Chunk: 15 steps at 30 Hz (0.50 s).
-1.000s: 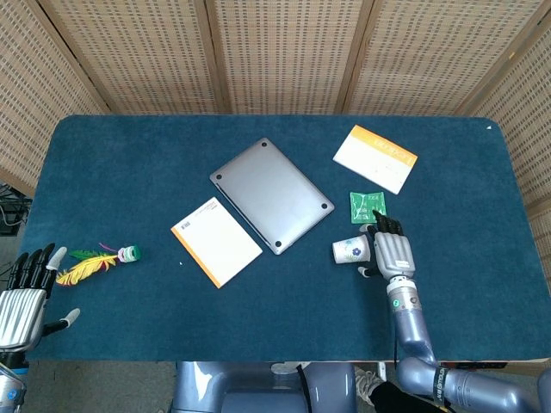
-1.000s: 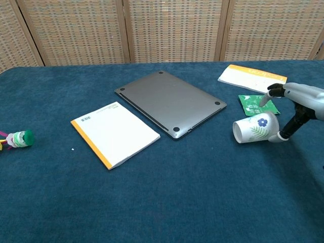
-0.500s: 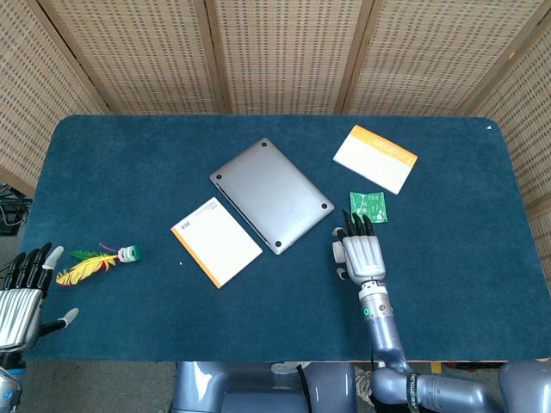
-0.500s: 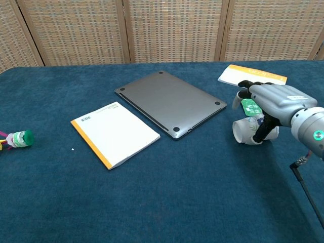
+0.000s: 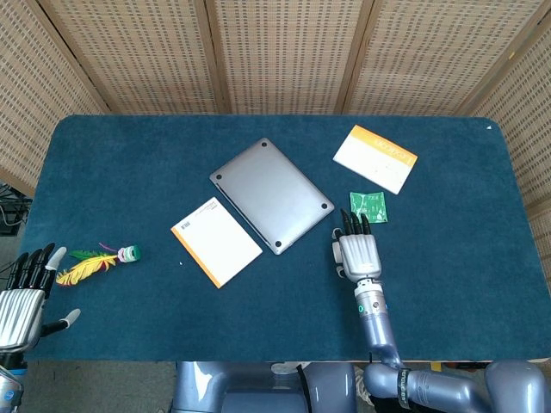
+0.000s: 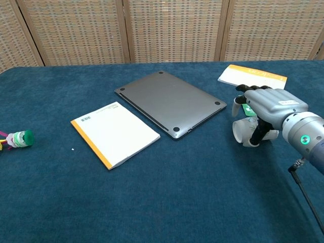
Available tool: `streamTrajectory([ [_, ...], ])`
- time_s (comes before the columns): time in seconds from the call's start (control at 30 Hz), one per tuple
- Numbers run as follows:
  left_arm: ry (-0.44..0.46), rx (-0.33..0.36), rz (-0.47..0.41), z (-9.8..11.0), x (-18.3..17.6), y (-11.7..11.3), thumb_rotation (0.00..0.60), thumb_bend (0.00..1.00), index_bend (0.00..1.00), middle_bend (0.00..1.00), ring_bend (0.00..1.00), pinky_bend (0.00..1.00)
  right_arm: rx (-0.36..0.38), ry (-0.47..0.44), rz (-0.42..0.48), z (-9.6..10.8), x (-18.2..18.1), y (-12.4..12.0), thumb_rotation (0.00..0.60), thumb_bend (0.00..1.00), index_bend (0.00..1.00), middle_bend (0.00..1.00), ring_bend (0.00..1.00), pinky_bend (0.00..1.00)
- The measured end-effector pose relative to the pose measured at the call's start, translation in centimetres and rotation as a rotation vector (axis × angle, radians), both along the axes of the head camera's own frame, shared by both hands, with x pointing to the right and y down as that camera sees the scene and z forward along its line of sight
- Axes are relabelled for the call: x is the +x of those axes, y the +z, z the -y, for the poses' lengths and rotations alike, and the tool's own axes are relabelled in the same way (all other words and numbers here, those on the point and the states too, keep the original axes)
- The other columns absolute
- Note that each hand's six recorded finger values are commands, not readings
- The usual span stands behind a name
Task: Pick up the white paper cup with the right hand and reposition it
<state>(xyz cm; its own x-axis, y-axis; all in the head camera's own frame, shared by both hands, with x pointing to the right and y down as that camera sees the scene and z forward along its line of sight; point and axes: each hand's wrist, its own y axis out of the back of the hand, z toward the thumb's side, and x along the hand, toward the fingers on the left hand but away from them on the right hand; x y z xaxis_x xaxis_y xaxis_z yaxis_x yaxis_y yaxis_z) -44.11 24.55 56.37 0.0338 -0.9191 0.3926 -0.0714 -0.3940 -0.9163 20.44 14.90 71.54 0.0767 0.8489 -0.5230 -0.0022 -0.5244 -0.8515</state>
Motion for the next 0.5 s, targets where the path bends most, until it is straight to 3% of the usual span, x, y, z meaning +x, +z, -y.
streamTrajectory([
  [0.5, 0.006, -0.010, -0.002, -0.1, 0.2, 0.3, 0.600, 0.12, 0.00, 0.00, 0.00, 0.00, 0.006, -0.005, -0.030, 0.2, 0.7, 1.2, 0.600, 0.27, 0.51, 0.04, 0.00, 0.00],
])
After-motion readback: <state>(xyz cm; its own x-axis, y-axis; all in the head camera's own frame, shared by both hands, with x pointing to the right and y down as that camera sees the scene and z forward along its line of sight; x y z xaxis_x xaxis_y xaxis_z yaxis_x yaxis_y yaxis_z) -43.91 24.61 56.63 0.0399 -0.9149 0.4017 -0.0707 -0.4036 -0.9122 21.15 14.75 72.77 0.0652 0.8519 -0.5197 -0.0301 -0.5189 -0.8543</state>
